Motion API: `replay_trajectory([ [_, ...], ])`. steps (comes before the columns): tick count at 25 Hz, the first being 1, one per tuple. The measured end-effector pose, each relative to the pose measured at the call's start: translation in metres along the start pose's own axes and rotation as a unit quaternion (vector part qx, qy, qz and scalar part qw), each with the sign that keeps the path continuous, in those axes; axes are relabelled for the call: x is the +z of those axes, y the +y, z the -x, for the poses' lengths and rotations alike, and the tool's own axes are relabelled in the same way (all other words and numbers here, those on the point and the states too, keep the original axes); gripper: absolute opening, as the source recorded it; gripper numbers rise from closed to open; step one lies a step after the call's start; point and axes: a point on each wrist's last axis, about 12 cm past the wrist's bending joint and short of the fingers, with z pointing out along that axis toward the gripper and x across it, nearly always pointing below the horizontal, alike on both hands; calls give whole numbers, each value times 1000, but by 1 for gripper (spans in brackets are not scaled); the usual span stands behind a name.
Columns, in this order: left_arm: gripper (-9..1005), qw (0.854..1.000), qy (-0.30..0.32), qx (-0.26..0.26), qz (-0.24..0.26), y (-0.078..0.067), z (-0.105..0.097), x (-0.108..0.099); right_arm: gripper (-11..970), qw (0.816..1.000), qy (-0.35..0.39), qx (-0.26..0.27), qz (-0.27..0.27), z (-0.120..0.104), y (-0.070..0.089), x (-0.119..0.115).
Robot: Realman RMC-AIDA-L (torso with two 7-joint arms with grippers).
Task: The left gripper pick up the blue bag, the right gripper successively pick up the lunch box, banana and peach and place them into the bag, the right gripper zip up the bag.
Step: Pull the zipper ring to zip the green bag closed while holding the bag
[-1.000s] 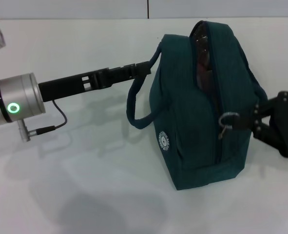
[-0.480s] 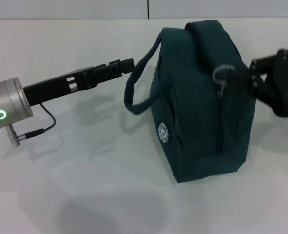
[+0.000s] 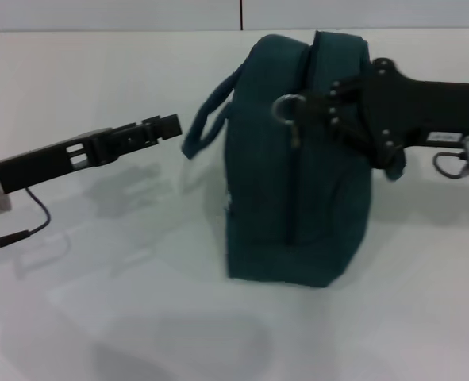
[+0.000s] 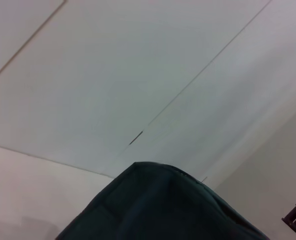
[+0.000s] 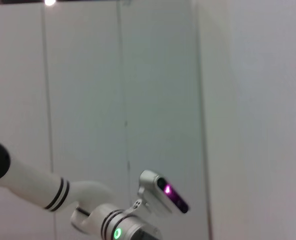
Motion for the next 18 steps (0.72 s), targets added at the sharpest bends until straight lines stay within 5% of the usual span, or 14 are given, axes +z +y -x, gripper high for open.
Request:
replay_trajectory([
  [9,889,1000,3,11,-9,-6,3,-24,7,1000,11,-5,20,1,-3,23],
  [18,886,997,51,24,-50,-13,4,-9,7,1000,7,-6,15,2,-4,24],
])
